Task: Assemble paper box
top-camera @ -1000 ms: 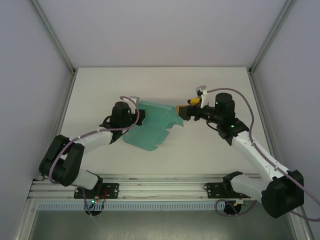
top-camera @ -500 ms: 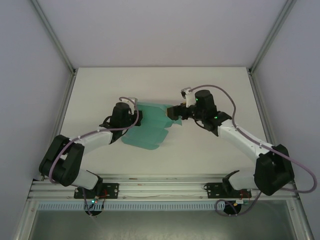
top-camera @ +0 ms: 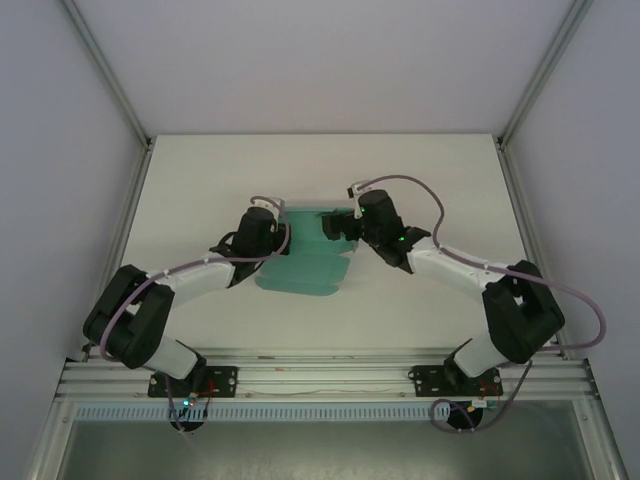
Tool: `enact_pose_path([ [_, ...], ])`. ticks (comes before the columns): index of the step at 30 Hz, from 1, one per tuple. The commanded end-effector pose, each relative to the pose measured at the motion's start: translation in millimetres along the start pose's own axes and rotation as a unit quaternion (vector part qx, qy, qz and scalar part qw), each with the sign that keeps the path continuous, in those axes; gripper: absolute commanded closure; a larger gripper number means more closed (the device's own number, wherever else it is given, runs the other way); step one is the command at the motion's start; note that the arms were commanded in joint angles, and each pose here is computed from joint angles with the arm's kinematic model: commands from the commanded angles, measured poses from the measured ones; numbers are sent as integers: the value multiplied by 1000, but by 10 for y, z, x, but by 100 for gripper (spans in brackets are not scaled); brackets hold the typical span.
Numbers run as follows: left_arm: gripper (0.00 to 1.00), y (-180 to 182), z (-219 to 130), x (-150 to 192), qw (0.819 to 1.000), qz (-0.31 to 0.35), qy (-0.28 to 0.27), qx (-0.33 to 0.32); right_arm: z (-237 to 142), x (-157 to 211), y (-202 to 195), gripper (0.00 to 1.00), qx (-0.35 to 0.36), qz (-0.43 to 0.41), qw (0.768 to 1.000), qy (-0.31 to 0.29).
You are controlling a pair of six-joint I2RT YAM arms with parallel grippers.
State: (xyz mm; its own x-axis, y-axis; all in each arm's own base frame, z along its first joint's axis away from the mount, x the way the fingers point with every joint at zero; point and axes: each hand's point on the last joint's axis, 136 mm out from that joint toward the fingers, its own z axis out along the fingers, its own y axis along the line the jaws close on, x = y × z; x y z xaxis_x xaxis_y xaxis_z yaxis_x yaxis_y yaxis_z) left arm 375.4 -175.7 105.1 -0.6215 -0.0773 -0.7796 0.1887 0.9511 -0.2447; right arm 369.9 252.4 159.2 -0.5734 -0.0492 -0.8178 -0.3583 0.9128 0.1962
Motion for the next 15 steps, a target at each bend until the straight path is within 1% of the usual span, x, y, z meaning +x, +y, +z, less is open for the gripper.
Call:
enact_pose_path([
  [1, 100, -56, 12, -80, 1000, 5, -8, -11, -52, -374, -295, 0, 117, 46, 988, -89],
  [3, 100, -30, 9, -80, 1000, 4, -7, -19, -99, -368, -325, 0, 123, 56, 986, -94],
  [6, 100, 50, -9, -88, 999, 1, -10, -42, -197, -320, -320, 0, 116, 43, 989, -82],
  [11, 100, 110, -38, -107, 998, -4, -14, -57, -416, -46, -289, 0, 87, 13, 996, -29],
  [12, 100, 112, -41, -102, 998, -4, -13, -56, -466, 20, -323, 0, 91, 12, 996, -19],
  [15, 100, 92, -64, -97, 999, 0, -14, -48, -632, 156, -546, 0, 136, 15, 991, -7],
])
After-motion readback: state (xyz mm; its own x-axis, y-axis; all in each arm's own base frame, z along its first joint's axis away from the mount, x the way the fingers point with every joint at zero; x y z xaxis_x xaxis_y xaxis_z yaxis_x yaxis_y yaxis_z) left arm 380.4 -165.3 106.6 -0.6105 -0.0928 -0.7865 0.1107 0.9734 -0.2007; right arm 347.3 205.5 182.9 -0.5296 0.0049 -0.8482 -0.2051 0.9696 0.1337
